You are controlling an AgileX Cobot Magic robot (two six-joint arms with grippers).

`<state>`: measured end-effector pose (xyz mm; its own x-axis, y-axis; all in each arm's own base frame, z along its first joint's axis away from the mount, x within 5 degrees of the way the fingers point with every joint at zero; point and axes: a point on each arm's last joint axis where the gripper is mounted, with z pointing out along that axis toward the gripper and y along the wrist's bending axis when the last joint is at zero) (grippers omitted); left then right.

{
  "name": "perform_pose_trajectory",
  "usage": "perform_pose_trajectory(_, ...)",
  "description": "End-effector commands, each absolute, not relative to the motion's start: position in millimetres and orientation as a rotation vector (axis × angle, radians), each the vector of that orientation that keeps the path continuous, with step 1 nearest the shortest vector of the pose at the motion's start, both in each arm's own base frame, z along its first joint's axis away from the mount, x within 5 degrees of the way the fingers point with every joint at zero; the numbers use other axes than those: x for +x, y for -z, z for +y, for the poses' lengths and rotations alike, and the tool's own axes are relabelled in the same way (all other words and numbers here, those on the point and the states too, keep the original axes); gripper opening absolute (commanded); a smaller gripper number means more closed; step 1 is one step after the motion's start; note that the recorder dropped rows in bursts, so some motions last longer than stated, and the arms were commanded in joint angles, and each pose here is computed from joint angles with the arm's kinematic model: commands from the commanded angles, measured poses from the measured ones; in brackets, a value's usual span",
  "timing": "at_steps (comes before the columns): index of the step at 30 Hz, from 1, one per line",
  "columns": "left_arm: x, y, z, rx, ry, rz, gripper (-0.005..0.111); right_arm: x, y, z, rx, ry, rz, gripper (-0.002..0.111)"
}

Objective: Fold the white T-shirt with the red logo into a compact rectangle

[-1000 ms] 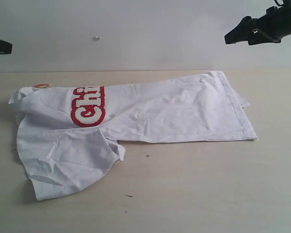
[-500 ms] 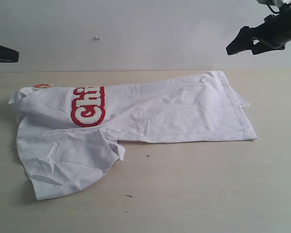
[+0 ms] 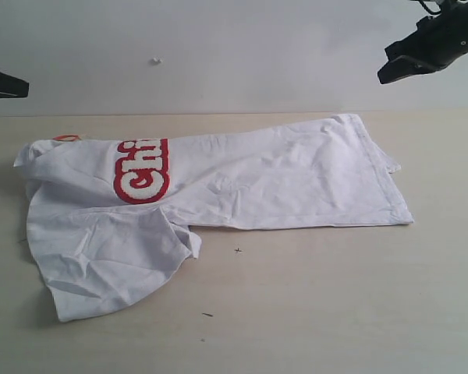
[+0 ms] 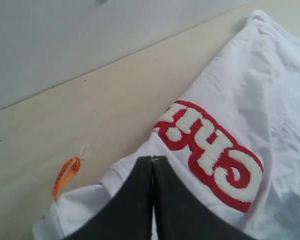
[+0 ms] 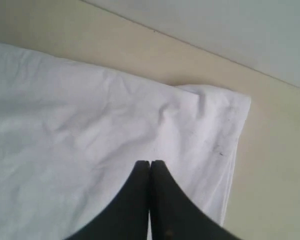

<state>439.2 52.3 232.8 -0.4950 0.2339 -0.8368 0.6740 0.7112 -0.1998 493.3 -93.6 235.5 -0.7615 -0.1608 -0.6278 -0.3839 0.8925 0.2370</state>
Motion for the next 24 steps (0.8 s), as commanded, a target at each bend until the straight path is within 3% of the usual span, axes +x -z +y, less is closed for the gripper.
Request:
perform_pose_trajectory(1, 436.4, -233.9, 47.8, 0.529, 0.813, 2.137, 0.001, 487.2, -244.6, -89.2, -0.499, -0.482, 2.434, 0.000)
perform_pose_trajectory(3, 433.4, -235.2, 44.8, 0.451, 0.923, 2.171, 0.001, 485.3, -242.0, -88.9, -0.515, -0.480, 2.465, 0.000)
perform_pose_trajectory(9, 426.4, -236.6, 21.1, 0.719, 0.954, 2.122, 0.000, 476.3, -231.4, -102.3, -0.414, -0.362, 2.668, 0.001)
perform_pose_trajectory(13, 421.0, -225.5, -16.2, 0.992, 0.893, 2.185, 0.000, 471.0, -224.6, -115.5, -0.275, -0.396, 2.708, 0.017)
perform_pose_trajectory(15, 418.2, -214.4, -30.9, 1.159, 0.754, 2.271, 0.000, 467.9, -215.0, -114.0, -0.301, -0.420, 2.728, 0.015)
perform_pose_trajectory(17, 416.4, -203.0, -50.2, 1.244, 0.616, 2.359, 0.000, 463.6, -201.2, -108.0, -0.387, -0.474, 2.734, 0.003)
perform_pose_trajectory(24, 394.0, -192.6, -106.0, 1.428, 0.638, 2.421, 0.000, 461.4, -183.1, -88.4, -0.455, -0.515, 2.754, 0.000)
